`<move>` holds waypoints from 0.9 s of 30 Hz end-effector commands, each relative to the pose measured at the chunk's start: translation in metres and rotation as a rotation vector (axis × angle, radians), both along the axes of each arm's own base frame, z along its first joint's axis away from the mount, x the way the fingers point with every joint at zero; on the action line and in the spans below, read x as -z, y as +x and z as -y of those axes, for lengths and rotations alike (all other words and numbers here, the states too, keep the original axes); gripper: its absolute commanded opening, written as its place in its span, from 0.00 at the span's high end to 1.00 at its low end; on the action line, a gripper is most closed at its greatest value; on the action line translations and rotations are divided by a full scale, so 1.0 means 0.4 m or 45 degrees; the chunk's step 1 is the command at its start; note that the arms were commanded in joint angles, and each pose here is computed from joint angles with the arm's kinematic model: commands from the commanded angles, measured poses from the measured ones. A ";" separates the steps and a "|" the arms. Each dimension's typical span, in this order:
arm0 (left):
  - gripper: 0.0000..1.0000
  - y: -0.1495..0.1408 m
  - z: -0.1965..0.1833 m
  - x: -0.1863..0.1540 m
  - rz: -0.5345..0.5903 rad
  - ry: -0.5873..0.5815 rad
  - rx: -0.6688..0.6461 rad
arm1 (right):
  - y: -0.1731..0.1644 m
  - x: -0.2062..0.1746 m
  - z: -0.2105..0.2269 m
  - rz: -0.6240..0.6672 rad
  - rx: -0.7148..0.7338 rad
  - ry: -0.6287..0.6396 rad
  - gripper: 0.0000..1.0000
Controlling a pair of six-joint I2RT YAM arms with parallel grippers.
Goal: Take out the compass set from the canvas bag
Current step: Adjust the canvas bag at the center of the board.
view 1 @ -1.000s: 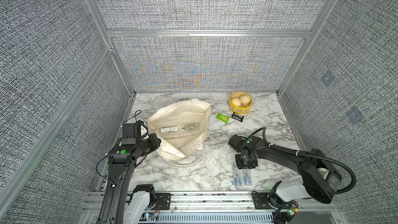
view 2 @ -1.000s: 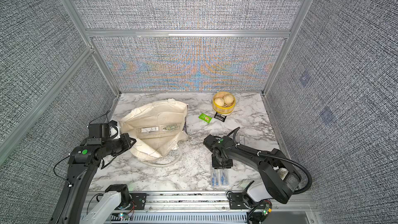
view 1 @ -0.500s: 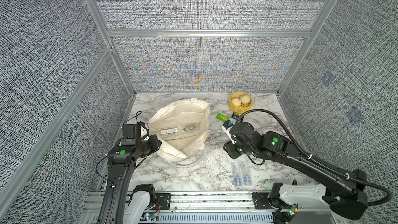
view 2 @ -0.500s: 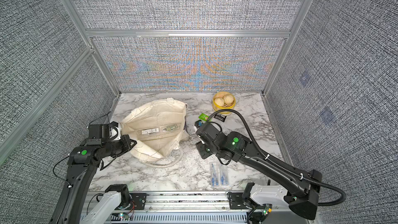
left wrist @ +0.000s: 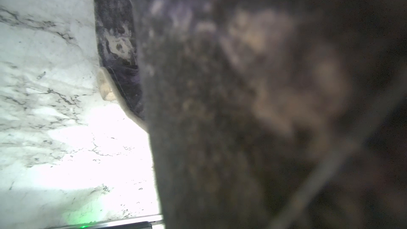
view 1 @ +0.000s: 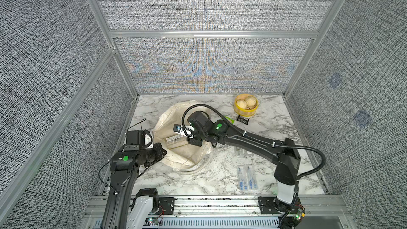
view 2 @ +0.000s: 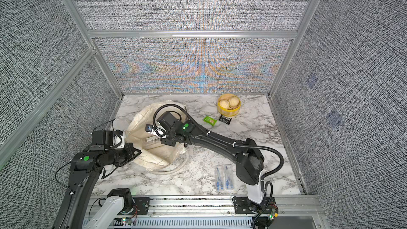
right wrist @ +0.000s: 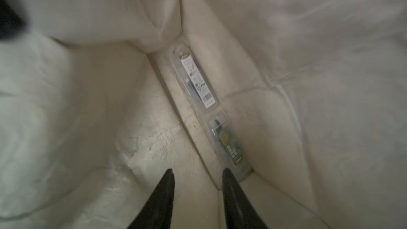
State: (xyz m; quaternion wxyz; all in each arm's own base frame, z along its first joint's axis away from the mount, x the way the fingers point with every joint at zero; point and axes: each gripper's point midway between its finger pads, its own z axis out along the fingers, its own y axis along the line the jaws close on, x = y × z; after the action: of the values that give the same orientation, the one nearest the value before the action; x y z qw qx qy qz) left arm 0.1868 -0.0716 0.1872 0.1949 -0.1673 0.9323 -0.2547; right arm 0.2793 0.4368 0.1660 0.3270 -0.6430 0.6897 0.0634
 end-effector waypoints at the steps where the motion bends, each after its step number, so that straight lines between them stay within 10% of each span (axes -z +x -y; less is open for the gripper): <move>1: 1.00 -0.021 -0.004 0.009 -0.062 0.020 0.015 | -0.022 0.056 -0.011 -0.071 -0.023 0.016 0.62; 16: 0.66 -0.013 -0.004 0.010 -0.118 0.004 -0.025 | -0.179 0.226 -0.004 -0.260 0.121 0.138 0.60; 27: 1.00 -0.032 -0.023 0.049 -0.138 0.060 -0.049 | -0.087 0.122 -0.067 -0.101 -0.011 0.153 0.54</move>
State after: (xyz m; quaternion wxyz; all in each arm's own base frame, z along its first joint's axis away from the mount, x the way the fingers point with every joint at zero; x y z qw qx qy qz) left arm 0.1753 -0.0654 0.1703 0.1530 -0.1939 0.9416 -0.2288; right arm 0.2381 0.4623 0.1196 0.3403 -0.5876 0.7195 0.1457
